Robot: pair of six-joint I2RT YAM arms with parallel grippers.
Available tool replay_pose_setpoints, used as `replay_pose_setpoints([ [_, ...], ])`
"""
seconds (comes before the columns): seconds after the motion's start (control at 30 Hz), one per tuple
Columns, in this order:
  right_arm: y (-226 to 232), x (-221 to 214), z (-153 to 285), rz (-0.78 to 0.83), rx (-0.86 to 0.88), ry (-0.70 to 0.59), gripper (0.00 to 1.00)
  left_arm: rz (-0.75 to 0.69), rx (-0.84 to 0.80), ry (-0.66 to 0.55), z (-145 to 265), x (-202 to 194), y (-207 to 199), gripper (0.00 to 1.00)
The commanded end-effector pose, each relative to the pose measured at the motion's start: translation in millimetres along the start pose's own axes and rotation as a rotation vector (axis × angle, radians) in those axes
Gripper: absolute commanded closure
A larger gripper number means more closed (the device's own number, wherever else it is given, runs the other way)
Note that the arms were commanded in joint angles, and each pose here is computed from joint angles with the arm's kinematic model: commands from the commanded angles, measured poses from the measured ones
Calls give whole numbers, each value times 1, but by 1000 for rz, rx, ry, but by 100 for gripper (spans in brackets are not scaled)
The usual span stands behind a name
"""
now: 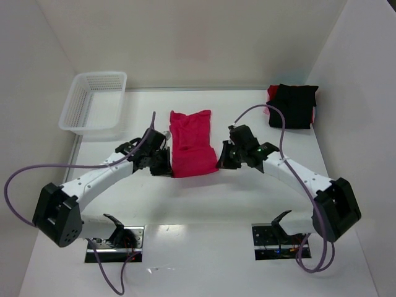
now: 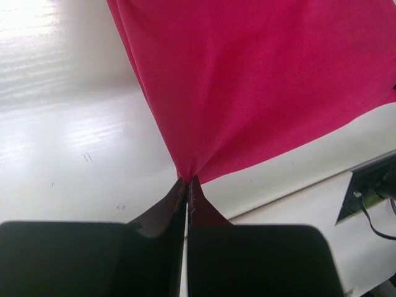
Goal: Fold and stack the t-shirts
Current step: Grab one side of the 2/3 rectangular tshirt with both arms
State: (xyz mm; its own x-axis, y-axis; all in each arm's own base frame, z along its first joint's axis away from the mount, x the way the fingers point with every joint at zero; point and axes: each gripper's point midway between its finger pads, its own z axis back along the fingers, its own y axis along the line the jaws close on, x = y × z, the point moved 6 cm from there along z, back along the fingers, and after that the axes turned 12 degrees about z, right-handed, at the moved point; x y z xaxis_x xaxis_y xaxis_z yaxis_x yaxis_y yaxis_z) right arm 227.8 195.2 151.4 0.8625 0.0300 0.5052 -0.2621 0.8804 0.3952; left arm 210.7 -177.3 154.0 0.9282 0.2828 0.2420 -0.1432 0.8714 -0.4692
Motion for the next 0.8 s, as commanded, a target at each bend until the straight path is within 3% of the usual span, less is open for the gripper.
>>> replay_pose_setpoints([
  [0.0,10,6,26,-31,13,-49,100,15,-5,-21,27,0,-5,100],
  [0.27,35,72,39,37,40,-207,100,-21,-26,-178,49,65,-29,100],
  [0.57,12,152,1,105,-18,-291,100,-39,-1,-257,26,148,-48,100],
  [0.77,5,205,-20,111,-42,-351,100,-18,8,-296,7,202,-40,100],
])
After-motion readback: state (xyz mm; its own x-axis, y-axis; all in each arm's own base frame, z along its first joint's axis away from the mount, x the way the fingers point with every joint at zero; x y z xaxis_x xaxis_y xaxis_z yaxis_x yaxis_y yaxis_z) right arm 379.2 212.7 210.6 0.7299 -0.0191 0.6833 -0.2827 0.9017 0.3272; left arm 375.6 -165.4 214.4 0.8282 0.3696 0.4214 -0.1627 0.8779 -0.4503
